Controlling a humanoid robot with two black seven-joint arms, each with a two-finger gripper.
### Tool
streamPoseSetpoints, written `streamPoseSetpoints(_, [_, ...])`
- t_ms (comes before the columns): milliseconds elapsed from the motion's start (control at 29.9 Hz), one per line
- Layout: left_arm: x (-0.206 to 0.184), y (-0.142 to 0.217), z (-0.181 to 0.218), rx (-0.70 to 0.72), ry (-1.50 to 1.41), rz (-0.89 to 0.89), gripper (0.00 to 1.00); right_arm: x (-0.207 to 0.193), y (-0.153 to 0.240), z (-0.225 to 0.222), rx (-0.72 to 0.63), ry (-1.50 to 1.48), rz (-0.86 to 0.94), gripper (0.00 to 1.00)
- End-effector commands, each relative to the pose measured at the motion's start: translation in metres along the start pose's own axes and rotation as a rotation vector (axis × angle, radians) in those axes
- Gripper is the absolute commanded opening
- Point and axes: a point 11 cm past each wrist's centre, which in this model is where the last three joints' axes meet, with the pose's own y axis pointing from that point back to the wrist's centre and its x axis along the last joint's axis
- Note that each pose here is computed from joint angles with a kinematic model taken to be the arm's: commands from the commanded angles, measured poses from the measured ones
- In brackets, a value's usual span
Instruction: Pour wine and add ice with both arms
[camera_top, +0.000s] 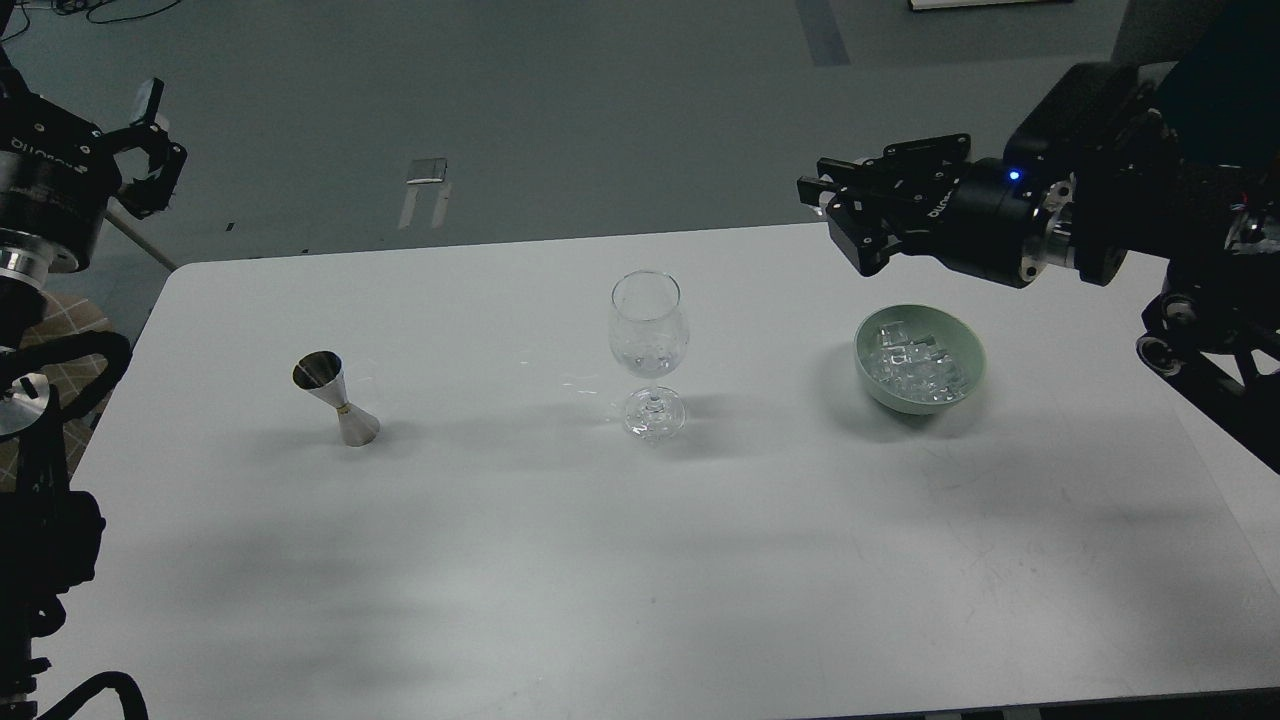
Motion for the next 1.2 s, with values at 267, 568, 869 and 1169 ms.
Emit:
streamPoseSetpoints(267, [0.000,-0.001,0.001,-0.003,0.000,-0.001,0.98,0.002,-0.048,-0.056,0.138,0.003,-0.035,0.10])
streamPoseSetpoints(568, [-0.001,-0.002,0.003,-0.006,-0.003,-0.004,0.98,-0.001,-0.069,-0.068,0.162,-0.042,-0.077,0.10])
streamPoseSetpoints(869, [0.000,-0.001,0.004,-0.004,-0.008,-0.002,0.98,-0.018,-0.077,-0.069,0.161,-0.057,-0.129,0.11])
streamPoseSetpoints(1169, [0.001,-0.001,0.003,-0.002,-0.006,0.000,0.98,-0.023,-0.084,-0.072,0.163,-0.076,-0.137,0.11])
